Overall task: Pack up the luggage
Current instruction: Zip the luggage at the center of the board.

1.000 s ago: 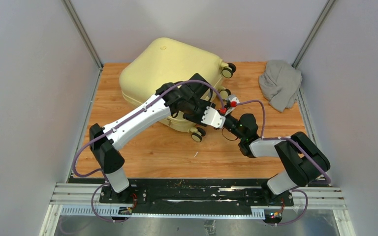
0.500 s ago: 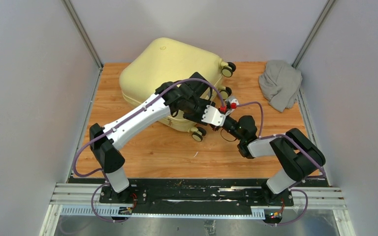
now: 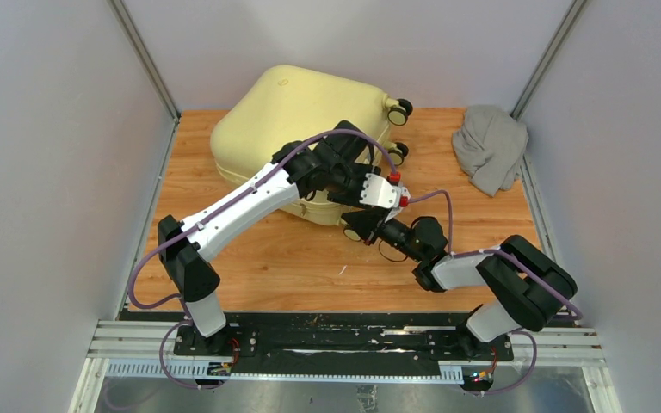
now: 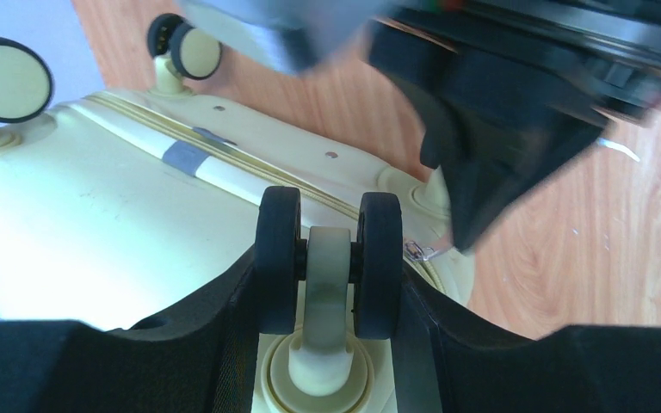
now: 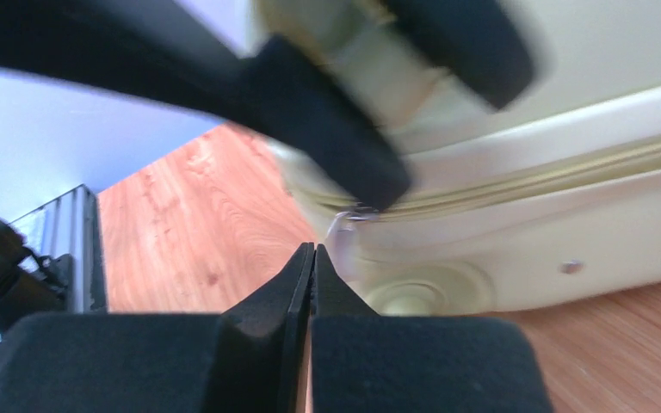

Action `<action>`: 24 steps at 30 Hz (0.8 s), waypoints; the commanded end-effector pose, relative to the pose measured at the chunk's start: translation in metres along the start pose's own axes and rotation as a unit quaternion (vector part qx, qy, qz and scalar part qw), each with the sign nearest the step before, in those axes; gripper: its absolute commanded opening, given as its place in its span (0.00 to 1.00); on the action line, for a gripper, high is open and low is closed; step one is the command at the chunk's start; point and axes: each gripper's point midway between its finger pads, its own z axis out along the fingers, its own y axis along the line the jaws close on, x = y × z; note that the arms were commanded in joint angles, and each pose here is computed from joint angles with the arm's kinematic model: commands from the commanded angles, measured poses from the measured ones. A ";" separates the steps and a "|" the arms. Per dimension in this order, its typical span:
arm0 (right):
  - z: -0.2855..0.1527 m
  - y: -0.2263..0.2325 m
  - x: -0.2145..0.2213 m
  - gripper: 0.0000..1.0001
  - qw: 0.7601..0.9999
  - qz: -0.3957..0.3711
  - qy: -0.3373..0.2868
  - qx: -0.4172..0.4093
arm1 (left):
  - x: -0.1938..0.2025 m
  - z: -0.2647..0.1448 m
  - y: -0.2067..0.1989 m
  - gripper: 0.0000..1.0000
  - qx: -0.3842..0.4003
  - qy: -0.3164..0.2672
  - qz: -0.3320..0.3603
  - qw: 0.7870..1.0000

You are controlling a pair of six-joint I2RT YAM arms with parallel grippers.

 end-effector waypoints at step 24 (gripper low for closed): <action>-0.035 -0.037 -0.016 0.54 0.994 -0.053 0.023 0.097 | -0.060 -0.070 0.110 0.00 -0.228 -0.125 -0.084 0.962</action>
